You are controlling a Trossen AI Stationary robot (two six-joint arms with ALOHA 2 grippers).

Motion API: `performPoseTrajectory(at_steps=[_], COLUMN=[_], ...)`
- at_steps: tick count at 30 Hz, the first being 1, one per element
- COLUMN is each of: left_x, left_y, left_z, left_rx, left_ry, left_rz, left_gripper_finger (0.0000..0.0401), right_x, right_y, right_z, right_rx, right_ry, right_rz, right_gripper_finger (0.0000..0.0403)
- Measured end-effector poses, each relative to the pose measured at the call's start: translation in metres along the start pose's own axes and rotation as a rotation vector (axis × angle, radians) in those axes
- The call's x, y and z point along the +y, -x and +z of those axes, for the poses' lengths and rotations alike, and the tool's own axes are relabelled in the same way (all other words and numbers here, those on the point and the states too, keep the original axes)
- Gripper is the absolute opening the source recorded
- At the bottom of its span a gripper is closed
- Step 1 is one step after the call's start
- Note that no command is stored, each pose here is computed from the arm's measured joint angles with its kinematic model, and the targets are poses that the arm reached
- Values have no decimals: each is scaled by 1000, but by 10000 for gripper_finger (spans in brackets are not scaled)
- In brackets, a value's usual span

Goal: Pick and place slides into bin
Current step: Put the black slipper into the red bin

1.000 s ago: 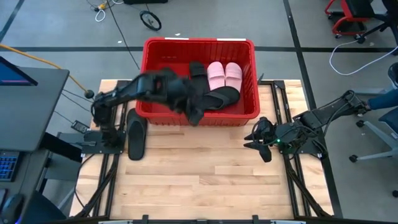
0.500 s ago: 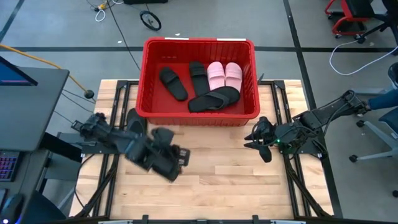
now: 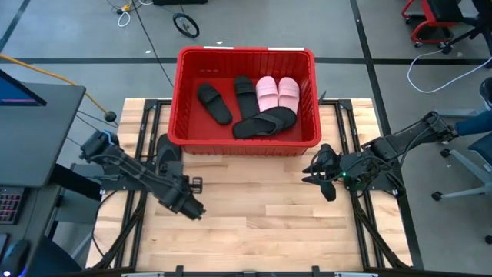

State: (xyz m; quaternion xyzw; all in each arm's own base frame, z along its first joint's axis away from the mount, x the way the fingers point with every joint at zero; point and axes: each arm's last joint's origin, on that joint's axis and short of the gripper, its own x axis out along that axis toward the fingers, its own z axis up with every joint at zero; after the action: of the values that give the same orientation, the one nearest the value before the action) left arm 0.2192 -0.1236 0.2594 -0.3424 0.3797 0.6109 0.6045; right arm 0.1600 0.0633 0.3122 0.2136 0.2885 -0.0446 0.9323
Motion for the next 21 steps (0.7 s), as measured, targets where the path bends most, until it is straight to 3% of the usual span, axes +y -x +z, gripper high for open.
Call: performPoseTrajectory(at_steps=[6,11,16,21], left_x=[8,8,10,17], left_y=[-45,-90,-131,-144], left_z=[6,3,1,8], left_rx=[-59,-27,22,22], left_ry=[-19,59,36,83], left_rz=[161,159,123,189], left_gripper_finger=[94,111,149,186], right_x=[0,0,0,0], right_y=[0,0,0,0], right_z=[0,0,0,1], right_rx=[-1,-3,-4,-5], right_ry=[34,40,56,30], right_rz=[-1,0,1,2], right_gripper_finger=[153,146,137,129])
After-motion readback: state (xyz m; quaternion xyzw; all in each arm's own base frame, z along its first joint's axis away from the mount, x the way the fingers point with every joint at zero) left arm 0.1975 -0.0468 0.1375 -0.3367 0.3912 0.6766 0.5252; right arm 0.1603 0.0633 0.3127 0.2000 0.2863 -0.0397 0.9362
